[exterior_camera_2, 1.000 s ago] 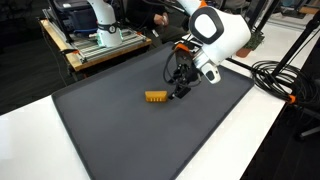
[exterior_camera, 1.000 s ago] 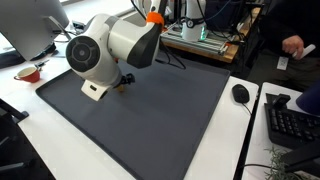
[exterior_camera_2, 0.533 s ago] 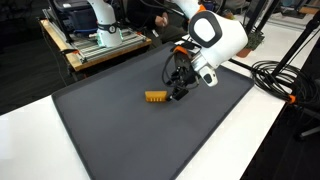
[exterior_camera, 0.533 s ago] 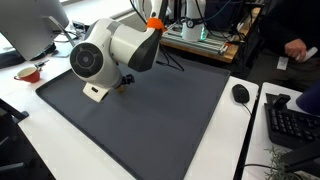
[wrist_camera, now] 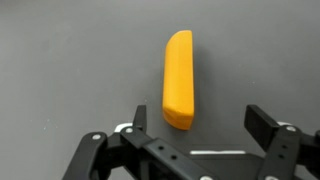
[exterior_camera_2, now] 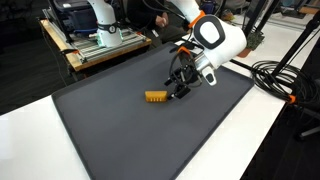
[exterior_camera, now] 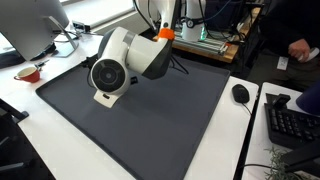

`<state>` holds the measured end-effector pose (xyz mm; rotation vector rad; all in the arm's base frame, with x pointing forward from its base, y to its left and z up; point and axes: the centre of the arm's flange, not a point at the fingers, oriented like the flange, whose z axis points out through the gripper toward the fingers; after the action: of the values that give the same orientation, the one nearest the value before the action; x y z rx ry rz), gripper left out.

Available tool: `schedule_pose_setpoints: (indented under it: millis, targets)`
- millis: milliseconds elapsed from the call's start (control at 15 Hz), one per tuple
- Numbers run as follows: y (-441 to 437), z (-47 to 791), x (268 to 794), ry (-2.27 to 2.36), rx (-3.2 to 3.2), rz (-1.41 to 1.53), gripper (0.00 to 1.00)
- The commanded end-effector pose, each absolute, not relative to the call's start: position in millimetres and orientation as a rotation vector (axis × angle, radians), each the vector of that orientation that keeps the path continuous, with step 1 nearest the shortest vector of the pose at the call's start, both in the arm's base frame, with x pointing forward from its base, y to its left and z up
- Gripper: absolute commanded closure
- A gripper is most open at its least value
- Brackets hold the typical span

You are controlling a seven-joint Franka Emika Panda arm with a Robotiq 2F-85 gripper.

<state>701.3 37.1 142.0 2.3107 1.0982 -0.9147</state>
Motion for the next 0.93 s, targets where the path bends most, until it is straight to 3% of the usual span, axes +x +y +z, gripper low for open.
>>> schedule_pose_setpoints:
  millis: [0, 133, 333, 400, 600, 867]
  targets:
    - [44.7, 136.4, 699.3, 1.097, 2.224, -0.97, 0.0]
    - [46.1, 132.8, 697.1, 1.105, 2.216, -0.985, 0.01]
    - [44.3, 125.8, 696.2, 1.113, 2.218, -0.988, 0.19]
    - [42.1, 124.3, 697.4, 1.103, 2.215, -0.994, 0.3]
    - [38.8, 124.0, 698.1, 1.099, 2.219, -0.999, 0.45]
    - [37.2, 124.8, 698.9, 1.1, 2.219, -0.994, 0.85]
